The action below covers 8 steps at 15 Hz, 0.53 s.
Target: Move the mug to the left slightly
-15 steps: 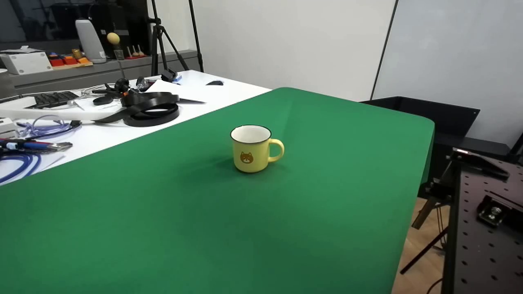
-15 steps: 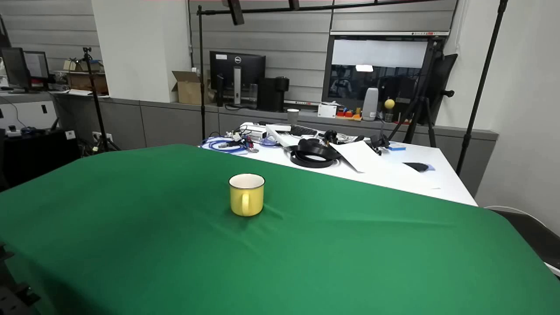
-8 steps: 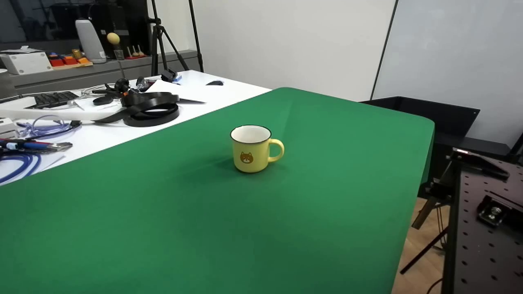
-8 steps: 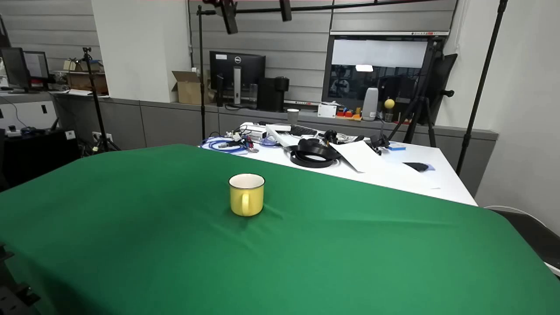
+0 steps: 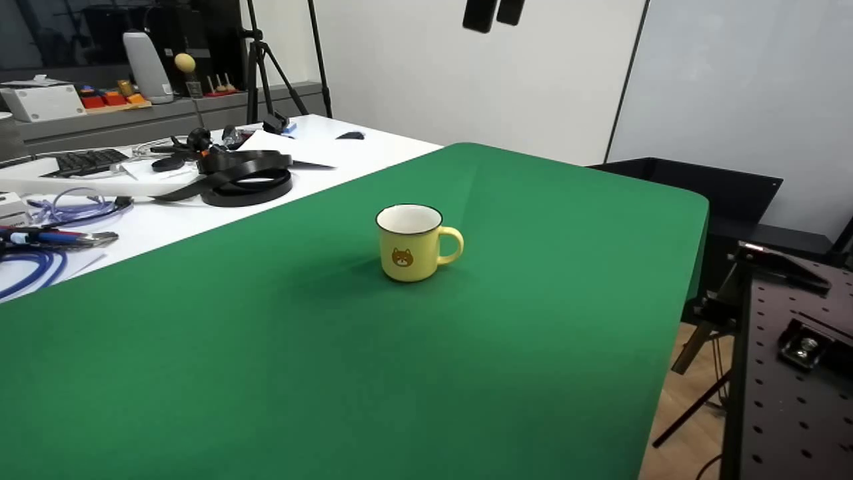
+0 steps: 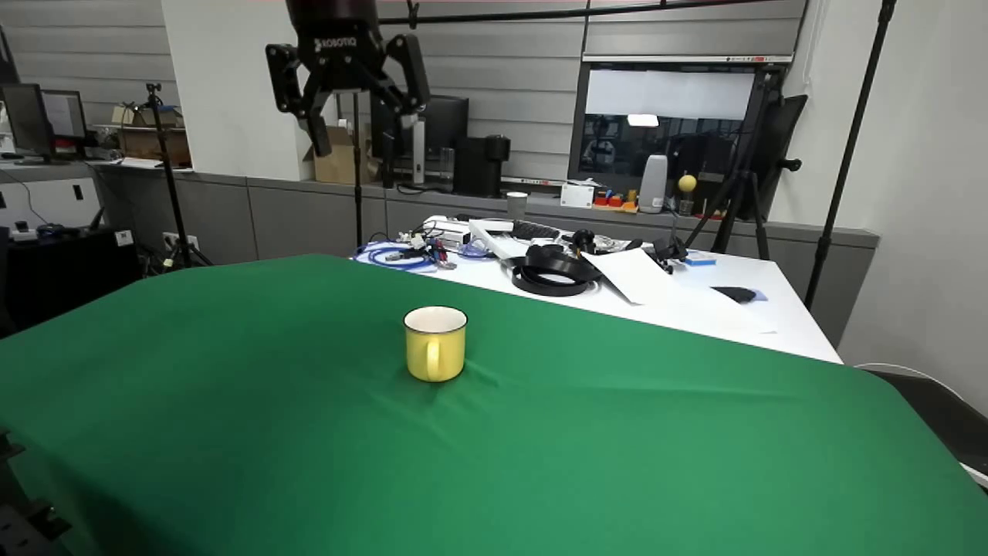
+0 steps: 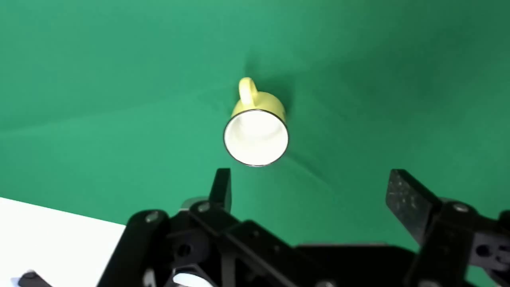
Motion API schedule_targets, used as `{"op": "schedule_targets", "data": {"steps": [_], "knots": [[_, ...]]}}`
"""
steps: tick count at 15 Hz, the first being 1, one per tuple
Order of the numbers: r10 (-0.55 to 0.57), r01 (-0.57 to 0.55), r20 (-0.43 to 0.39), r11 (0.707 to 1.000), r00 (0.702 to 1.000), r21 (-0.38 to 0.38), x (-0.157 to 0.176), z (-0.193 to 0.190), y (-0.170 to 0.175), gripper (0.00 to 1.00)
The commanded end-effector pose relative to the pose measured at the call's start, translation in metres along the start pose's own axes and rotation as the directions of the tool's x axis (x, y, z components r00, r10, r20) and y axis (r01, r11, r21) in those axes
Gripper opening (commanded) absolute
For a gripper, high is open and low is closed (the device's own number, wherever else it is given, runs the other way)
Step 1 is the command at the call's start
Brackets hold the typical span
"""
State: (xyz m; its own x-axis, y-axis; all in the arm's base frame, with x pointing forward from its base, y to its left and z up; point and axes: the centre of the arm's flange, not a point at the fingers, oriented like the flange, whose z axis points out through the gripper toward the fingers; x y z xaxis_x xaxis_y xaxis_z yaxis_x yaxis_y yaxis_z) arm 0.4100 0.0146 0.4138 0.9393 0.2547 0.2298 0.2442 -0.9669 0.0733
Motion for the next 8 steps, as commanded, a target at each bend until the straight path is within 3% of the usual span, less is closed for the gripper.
{"op": "schedule_targets", "data": {"steps": [1, 5, 8], "knots": [[-0.013, 0.013, 0.002, 1.0, 1.0, 0.006, 0.0, 0.006, -0.007, 1.0], [-0.014, 0.014, 0.0, 1.0, 1.0, -0.004, -0.003, 0.005, -0.002, 1.0], [-0.045, 0.044, -0.015, 0.998, 0.999, -0.048, -0.004, 0.037, -0.003, 1.0]]}}
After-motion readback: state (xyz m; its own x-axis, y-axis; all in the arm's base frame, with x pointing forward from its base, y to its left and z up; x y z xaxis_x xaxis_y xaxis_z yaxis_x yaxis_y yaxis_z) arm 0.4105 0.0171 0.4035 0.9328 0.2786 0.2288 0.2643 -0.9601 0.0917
